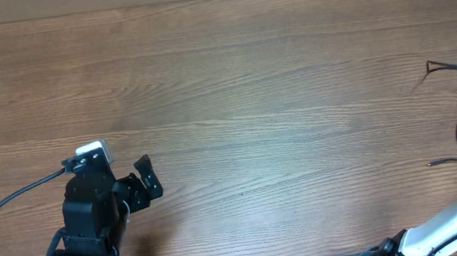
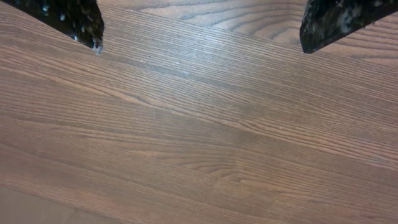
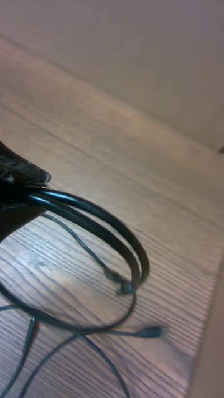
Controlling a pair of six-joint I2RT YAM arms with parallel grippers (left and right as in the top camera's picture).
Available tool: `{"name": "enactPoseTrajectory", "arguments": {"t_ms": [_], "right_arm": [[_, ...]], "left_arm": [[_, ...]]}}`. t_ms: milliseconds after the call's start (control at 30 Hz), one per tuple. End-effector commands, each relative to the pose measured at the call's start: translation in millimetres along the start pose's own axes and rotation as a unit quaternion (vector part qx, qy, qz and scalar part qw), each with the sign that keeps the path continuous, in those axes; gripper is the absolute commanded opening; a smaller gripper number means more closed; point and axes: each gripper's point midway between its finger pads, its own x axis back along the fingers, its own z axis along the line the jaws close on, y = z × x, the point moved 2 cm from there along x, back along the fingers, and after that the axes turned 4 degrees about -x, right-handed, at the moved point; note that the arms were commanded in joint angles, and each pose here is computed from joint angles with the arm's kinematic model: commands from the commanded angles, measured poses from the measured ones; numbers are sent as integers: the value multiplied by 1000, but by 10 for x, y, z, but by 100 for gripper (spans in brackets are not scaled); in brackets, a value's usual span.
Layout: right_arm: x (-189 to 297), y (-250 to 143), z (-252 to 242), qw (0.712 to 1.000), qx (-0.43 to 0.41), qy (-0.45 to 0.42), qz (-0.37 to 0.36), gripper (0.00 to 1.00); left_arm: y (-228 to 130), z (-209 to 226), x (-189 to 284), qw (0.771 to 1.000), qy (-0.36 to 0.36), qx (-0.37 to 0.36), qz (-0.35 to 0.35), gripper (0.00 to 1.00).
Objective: Untangle cables
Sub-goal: 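Carry the cable to the right edge with the right gripper, then release the cable at the right side and raise the right gripper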
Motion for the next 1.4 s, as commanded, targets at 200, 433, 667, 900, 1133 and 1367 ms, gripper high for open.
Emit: {"name": "enactPoseTrajectory", "arguments": {"t_ms": [200, 433, 667, 900, 1133, 1367], "right_arm": [[-210, -55, -57, 1000, -4, -12, 19, 100], [-197, -208, 47, 998, 25, 27, 61, 100], [-34, -801, 709, 959, 116, 194, 173, 100], [-37, -1615, 873, 943, 223, 81, 234, 100], [7, -2054, 1143, 925, 304, 42, 225, 100], [6, -2141, 1395, 921, 324, 74, 202, 100]], "left_arm": [[70, 8, 40, 1000, 4, -9, -12, 100], [70, 8, 40, 1000, 4, -9, -12, 100], [70, 8, 40, 1000, 4, -9, -12, 100], [70, 8, 40, 1000, 4, -9, -12, 100], [70, 8, 40, 1000, 4, -9, -12, 100], [70, 8, 40, 1000, 4, -9, -12, 100]]}}
